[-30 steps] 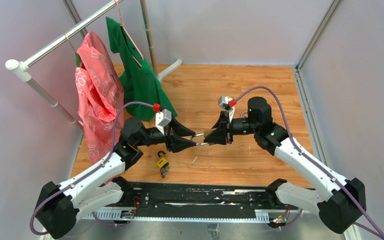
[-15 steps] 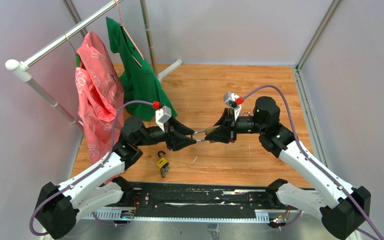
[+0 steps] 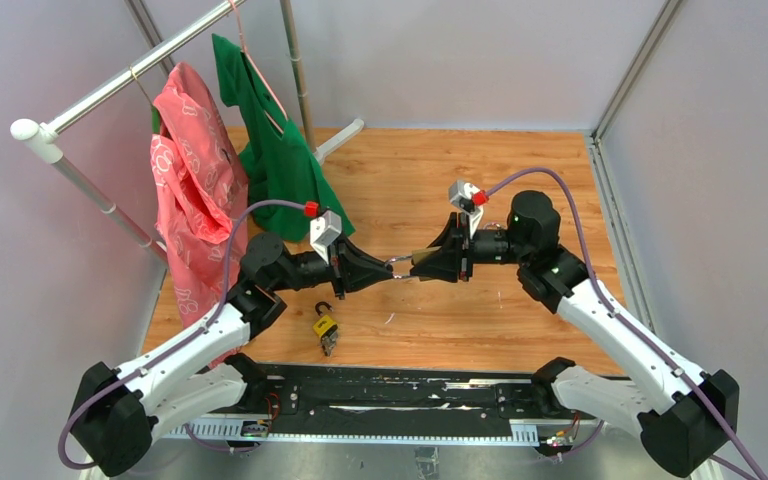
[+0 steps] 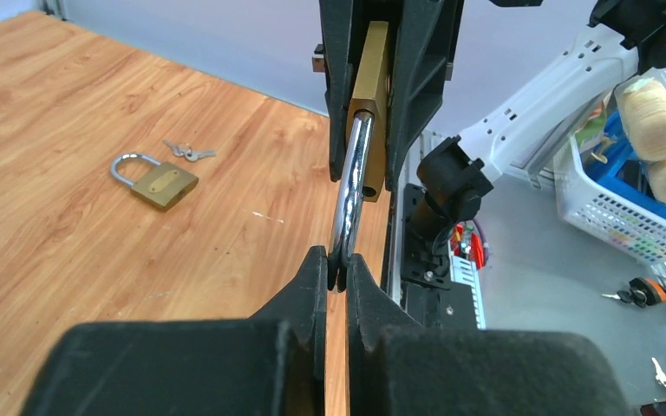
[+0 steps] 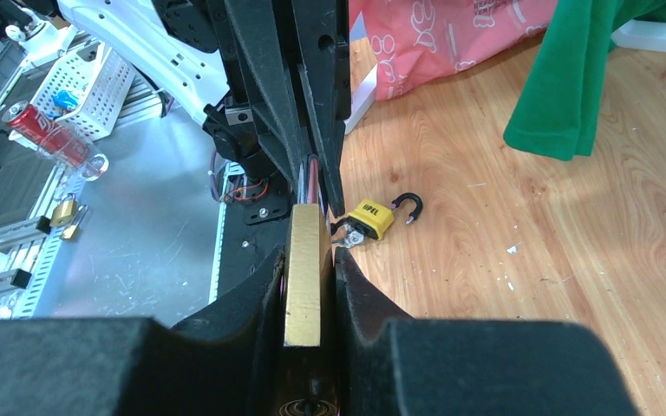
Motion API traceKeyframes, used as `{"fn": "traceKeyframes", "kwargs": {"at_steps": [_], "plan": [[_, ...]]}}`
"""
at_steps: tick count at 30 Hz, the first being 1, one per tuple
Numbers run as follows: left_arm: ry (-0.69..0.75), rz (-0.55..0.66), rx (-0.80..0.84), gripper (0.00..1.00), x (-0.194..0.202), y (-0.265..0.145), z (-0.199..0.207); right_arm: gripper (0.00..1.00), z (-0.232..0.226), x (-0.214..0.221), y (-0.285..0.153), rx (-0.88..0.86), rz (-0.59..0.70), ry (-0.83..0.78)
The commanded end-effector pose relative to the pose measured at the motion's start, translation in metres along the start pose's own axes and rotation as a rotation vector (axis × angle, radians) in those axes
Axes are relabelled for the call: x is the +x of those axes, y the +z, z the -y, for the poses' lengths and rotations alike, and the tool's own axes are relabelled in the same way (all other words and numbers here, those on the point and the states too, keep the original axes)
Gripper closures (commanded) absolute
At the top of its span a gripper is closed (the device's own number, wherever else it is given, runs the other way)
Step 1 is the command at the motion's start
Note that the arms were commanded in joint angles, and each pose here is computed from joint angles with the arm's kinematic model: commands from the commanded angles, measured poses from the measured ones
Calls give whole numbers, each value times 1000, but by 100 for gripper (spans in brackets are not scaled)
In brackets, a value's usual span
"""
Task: Lock with the key
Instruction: Lock the lock.
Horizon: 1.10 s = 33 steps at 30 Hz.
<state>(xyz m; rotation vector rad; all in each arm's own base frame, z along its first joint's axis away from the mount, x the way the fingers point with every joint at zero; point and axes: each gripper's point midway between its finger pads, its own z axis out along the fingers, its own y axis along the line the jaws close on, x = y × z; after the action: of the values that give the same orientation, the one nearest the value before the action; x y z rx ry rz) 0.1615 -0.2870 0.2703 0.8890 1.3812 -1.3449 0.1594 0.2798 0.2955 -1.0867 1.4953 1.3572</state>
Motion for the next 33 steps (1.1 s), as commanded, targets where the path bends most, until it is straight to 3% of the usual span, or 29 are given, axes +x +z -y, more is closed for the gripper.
{"fn": "traceKeyframes", "kwargs": {"at_steps": [1, 7, 12, 20, 33], "plan": [[58, 61, 91, 100, -23, 10, 20, 100, -1, -40, 0, 7, 107, -148], [78, 131, 87, 100, -36, 15, 22, 100, 5, -36, 5, 6, 106, -141], [83, 175, 109, 100, -41, 22, 33, 100, 9, -37, 12, 23, 191, -150], [110, 246, 111, 100, -59, 21, 40, 100, 22, -23, 12, 92, 172, -154], [144, 228, 245, 100, -67, 16, 68, 100, 53, -31, -6, 280, 165, -320]]}}
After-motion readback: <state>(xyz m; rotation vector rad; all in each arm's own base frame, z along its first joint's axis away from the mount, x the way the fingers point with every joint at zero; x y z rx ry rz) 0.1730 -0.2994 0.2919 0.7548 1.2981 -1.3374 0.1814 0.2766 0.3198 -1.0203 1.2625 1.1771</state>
